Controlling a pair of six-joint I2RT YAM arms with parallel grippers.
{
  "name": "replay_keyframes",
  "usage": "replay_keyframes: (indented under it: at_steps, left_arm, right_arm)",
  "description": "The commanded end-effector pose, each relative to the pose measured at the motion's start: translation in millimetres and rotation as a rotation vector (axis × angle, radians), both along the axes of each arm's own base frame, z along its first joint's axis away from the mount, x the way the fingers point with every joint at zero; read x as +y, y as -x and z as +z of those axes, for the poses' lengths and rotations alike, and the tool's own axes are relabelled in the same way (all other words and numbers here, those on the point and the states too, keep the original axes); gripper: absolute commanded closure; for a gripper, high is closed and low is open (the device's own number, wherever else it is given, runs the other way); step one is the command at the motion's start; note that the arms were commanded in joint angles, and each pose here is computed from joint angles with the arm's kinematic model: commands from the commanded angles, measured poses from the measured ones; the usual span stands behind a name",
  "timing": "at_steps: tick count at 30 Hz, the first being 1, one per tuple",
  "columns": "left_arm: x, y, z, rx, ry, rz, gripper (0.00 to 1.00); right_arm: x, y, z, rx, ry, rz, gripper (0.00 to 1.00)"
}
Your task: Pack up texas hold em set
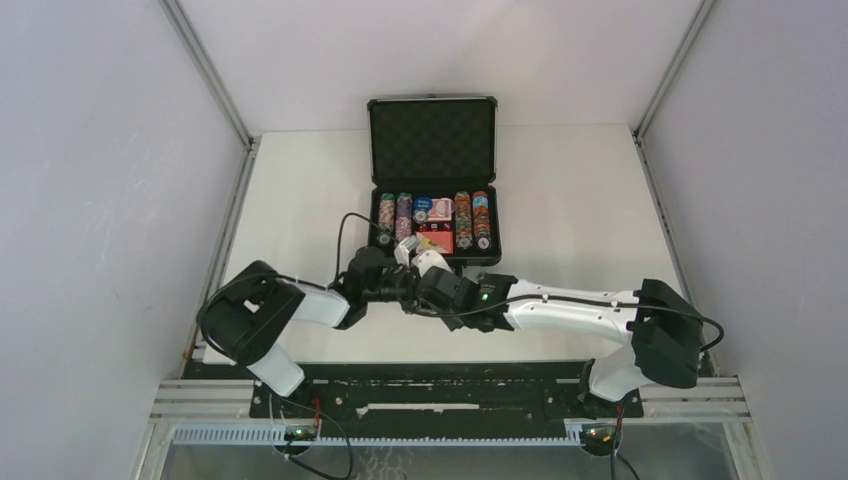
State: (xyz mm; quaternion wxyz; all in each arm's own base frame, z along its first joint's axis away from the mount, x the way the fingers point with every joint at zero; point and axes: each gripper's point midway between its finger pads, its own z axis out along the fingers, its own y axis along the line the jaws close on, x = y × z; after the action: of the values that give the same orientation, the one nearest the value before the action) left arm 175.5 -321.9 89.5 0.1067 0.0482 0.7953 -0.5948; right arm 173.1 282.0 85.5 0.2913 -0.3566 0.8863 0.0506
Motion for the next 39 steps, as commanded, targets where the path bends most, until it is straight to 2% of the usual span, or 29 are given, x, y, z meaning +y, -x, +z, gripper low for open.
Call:
replay_keyframes:
  at_steps: [1,5,8,10,14,20,24,33,39]
  left_arm:
    - [-9,2,14,-0.059,0.038,-0.041,0.85]
    - [-7,-3,13,-0.097,0.005,-0.011,0.52]
    - [-1,-7,9,-0.133,-0.053,0.012,0.4]
    - [3,-11,7,-0.168,-0.097,0.032,0.38]
    - [10,-18,10,-0.226,-0.154,0.062,0.37]
    - [15,-19,7,-0.235,-0.181,0.082,0.36]
    - [19,-21,5,-0.247,-0.208,0.094,0.31]
    - [20,-20,1,-0.242,-0.22,0.088,0.29]
    - [19,-20,0,-0.24,-0.221,0.085,0.28]
  right_arm:
    - [-1,-27,28,-0.109,-0.088,-0.106,0.63]
    - [-35,-49,27,-0.125,-0.117,-0.305,0.48]
    - [-68,-65,20,-0.087,-0.152,-0.471,0.39]
    - [-89,-74,15,-0.07,-0.176,-0.553,0.36]
    - [-105,-86,2,-0.056,-0.144,-0.592,0.32]
    - [-95,-101,-14,-0.034,-0.108,-0.576,0.27]
    - [-89,-107,-29,-0.011,-0.086,-0.57,0.23]
    - [-85,-125,-46,0.009,-0.071,-0.577,0.24]
    - [-87,-127,-56,0.026,-0.046,-0.575,0.32]
